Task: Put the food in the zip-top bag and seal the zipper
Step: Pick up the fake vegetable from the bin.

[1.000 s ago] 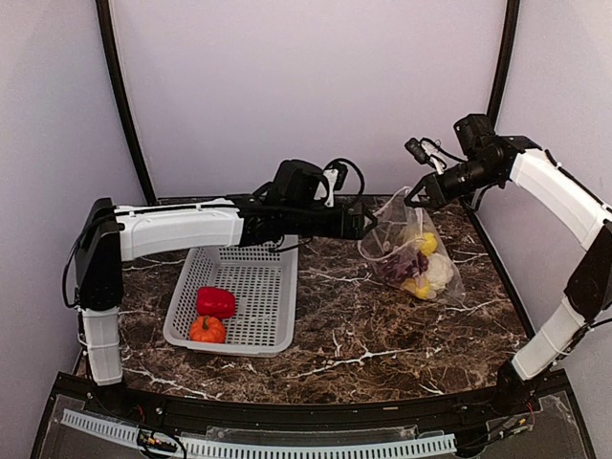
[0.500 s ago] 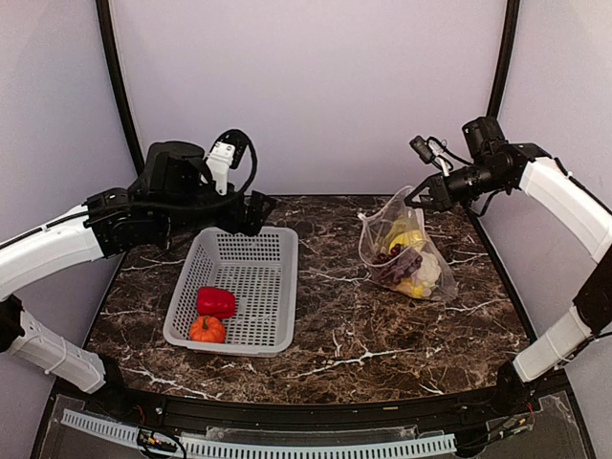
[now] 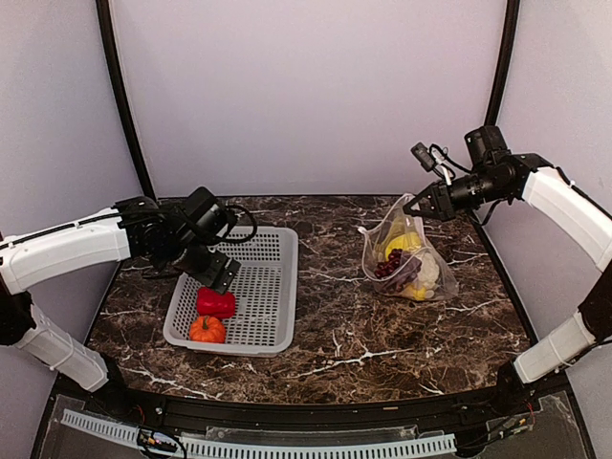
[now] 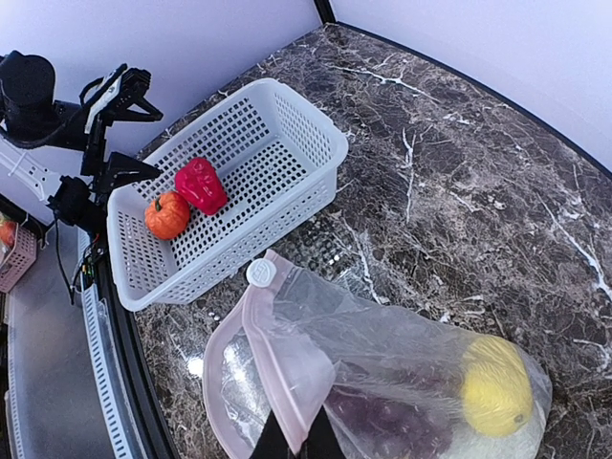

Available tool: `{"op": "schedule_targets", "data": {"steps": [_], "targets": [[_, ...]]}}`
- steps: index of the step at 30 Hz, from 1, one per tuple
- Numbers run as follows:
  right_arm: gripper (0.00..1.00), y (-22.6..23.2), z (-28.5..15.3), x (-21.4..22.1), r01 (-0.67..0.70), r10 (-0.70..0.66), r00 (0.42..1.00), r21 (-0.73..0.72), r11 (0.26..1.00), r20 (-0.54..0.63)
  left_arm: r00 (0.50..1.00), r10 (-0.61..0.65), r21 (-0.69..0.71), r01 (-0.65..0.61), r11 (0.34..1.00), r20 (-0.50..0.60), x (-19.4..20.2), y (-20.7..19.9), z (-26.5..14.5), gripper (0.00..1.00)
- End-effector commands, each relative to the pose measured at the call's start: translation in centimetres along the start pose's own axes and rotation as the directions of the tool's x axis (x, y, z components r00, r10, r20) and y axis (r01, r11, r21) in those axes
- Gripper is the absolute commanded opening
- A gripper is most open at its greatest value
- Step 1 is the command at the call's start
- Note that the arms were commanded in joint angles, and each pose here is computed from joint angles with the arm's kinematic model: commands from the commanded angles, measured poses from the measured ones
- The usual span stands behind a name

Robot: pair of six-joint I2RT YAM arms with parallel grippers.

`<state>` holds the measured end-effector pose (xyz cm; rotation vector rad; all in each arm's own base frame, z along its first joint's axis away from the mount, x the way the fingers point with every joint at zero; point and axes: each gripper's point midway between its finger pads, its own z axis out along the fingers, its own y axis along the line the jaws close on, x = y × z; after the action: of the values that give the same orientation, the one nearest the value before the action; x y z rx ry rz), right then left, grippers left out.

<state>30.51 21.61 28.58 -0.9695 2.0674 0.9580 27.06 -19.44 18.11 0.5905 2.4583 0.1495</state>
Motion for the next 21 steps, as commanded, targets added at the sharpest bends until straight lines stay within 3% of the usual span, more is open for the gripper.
{"op": "schedule_targets", "data": {"steps": [1, 11, 21], "targets": [[0.00, 1.0, -0.7, -1.1, 0.064, -0.063, 0.997, -0.016, 0.998, 0.055, 0.992, 0.007, -0.010, -0.008, 1.000, -0.129, 3.0, 0.5, -0.4, 0.99], [0.00, 1.2, -0.8, -1.1, 0.069, -0.068, 0.996, -0.023, 0.997, 0.060, 0.929, -0.027, 0.088, 0.063, 0.994, -0.369, 8.6, -2.0, 0.5, 0.97], [0.00, 1.3, -0.9, -1.1, 0.074, -0.073, 0.995, -0.016, 0.997, 0.064, 0.891, -0.053, 0.120, 0.119, 0.986, -0.450, 11.9, -3.2, 1.4, 0.95]]}}
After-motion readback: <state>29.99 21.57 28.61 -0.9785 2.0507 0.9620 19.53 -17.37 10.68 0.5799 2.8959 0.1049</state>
